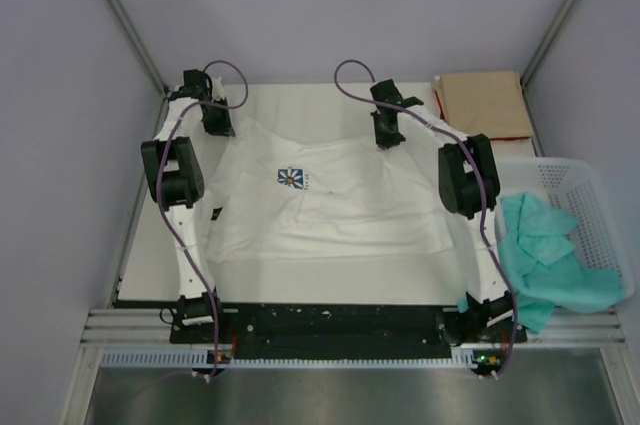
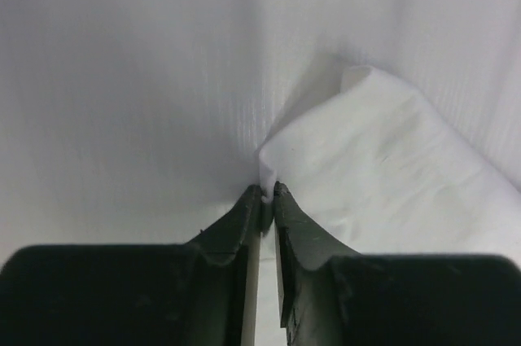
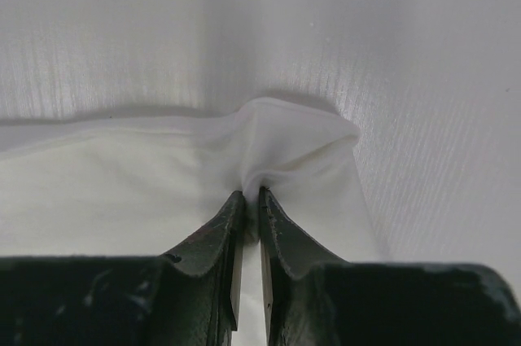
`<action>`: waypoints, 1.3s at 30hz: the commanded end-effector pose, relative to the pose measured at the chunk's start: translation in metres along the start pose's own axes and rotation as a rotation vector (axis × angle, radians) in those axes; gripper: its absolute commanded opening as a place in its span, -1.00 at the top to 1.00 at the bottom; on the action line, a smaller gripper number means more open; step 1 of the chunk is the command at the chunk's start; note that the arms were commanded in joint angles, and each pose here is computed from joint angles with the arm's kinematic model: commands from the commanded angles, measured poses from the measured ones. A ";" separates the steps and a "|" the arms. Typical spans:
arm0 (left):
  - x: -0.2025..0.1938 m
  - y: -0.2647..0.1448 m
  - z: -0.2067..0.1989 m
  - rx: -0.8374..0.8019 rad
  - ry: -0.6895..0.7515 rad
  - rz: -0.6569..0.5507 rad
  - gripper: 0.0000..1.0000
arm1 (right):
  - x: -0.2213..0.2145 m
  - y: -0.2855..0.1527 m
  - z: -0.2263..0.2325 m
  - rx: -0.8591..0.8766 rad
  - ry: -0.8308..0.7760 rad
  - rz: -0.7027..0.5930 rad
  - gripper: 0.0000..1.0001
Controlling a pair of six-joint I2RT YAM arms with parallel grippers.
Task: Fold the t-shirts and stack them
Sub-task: Grap the side of the flattened tshirt furthest away from the robot with both arms, then fold the other side of the tshirt into a rectangle
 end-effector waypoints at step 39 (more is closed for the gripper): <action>-0.108 -0.240 -0.090 -0.284 0.337 0.031 1.00 | -0.022 -0.115 -0.039 -0.010 -0.387 -0.050 1.00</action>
Point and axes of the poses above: each gripper's point midway between its finger pads, its own y axis out along the fingers, its own z axis along the line the jaws close on, x = y × z, the point moved 6 cm from there along -y, back along the fingers, and after that the axes turned 2 degrees about y, right-handed, at the moved point
